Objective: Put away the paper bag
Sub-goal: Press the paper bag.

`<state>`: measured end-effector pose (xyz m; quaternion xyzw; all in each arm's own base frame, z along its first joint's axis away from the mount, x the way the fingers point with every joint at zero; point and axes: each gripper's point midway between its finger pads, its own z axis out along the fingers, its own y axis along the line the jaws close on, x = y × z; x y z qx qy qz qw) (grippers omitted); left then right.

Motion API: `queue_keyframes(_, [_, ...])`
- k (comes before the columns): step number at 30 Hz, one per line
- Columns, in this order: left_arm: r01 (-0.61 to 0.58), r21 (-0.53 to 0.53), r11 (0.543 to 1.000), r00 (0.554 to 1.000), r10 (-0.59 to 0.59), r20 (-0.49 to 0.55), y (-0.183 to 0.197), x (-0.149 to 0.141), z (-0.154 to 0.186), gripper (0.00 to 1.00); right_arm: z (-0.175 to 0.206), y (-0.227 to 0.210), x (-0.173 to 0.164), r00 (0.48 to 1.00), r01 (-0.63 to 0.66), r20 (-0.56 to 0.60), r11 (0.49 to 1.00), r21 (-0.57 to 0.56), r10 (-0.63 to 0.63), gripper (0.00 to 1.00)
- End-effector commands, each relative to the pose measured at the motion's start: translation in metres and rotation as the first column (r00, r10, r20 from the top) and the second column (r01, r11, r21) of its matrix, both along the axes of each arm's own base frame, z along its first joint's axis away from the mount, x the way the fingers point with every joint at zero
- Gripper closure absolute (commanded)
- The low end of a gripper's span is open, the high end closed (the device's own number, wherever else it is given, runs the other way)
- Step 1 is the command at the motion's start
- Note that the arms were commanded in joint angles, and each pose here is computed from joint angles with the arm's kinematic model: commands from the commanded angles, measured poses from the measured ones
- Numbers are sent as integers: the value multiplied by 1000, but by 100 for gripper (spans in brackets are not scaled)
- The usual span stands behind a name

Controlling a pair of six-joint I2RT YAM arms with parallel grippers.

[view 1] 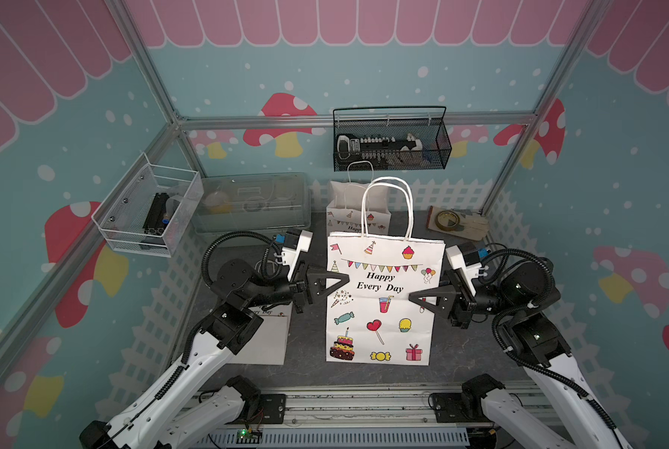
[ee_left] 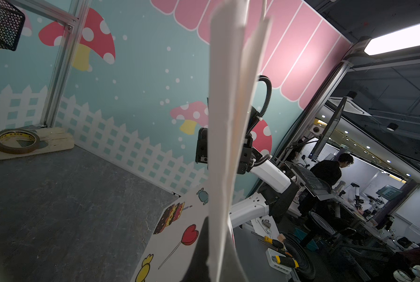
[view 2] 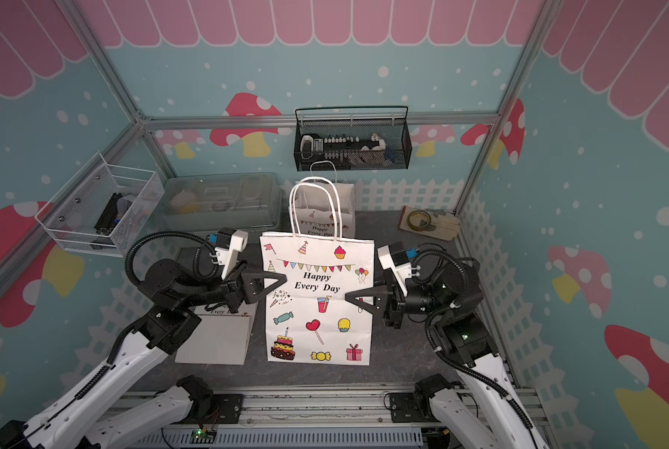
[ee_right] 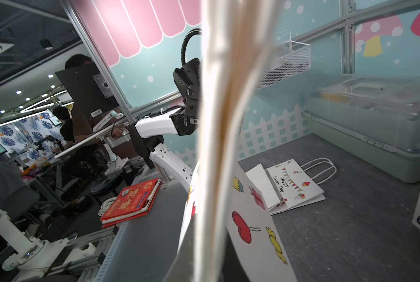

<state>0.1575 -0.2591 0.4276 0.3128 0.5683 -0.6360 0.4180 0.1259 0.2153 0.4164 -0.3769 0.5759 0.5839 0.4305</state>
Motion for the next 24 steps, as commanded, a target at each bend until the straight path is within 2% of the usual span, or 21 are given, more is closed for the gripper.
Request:
queue_keyframes(1, [-1,10,1000,999,0,39,5,-7,8,100,9,-3,2,998,47,35,999,15,-47,95])
queue_keyframes(7, [-17,14,1000,999,16,36,12,-9,5,100,10,-2,12,996,82,18,996,16,-83,100])
queue_keyframes(8, [-9,18,1000,999,8,34,12,-10,4,98,10,-2,12,996,84,15,996,16,-85,100])
queue_keyframes(12, [30,36,999,999,-31,25,11,-17,-2,77,15,-2,15,995,99,15,995,22,-99,100])
queue_keyframes(17, [70,56,996,997,-71,6,11,-24,-12,61,21,-2,16,995,102,22,995,24,-102,100])
queue_keyframes(20, [84,66,994,996,-83,-13,10,-26,-19,55,24,-2,17,995,99,22,995,23,-99,100])
queue_keyframes(24, [93,82,992,995,-90,-34,9,-26,-27,53,28,-1,22,993,113,17,993,26,-114,100])
